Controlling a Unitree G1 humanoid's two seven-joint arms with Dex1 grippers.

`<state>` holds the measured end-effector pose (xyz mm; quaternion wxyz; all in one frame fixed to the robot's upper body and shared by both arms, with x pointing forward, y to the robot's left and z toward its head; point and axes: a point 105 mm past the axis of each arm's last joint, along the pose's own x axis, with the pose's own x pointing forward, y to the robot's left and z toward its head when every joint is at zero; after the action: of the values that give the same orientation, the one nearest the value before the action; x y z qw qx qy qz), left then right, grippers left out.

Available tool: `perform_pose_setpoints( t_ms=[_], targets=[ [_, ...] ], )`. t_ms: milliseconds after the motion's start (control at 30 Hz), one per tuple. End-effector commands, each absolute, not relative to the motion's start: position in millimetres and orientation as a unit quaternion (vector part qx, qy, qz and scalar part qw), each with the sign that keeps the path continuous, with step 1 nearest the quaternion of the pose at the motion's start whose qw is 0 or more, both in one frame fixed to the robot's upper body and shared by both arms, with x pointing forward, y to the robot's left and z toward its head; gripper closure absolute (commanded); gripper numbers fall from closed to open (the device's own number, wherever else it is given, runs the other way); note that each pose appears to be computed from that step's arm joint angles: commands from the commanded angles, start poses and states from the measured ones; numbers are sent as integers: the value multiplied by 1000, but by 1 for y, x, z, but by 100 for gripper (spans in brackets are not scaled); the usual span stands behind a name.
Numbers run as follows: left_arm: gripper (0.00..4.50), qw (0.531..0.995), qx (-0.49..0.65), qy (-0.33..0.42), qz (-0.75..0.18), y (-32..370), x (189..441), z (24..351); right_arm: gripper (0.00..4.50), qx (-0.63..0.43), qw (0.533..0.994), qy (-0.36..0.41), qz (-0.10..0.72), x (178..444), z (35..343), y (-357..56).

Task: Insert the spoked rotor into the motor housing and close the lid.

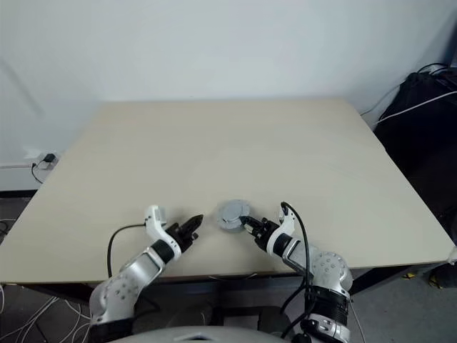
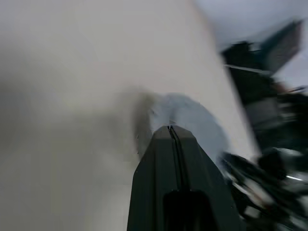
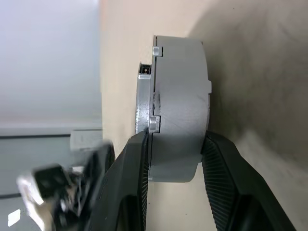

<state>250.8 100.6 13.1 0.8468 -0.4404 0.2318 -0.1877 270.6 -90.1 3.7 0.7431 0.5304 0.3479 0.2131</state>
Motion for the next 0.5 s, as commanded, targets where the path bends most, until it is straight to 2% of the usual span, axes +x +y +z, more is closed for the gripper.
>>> perform_pose_setpoints(
  t_ms=[33,233,333,500],
  targets=[
    [450,811,-520,180,-199,79,246,34,325,564,728,262,287,279,51,-77],
    [450,753,-605,163,-202,71,239,36,325,572,717,239,318,281,73,-68],
    [388,716,-649,143,-215,71,238,42,325,567,717,237,327,282,79,-65],
    [225,681,-687,114,-225,72,237,52,325,563,718,240,331,283,81,-63]
  ],
)
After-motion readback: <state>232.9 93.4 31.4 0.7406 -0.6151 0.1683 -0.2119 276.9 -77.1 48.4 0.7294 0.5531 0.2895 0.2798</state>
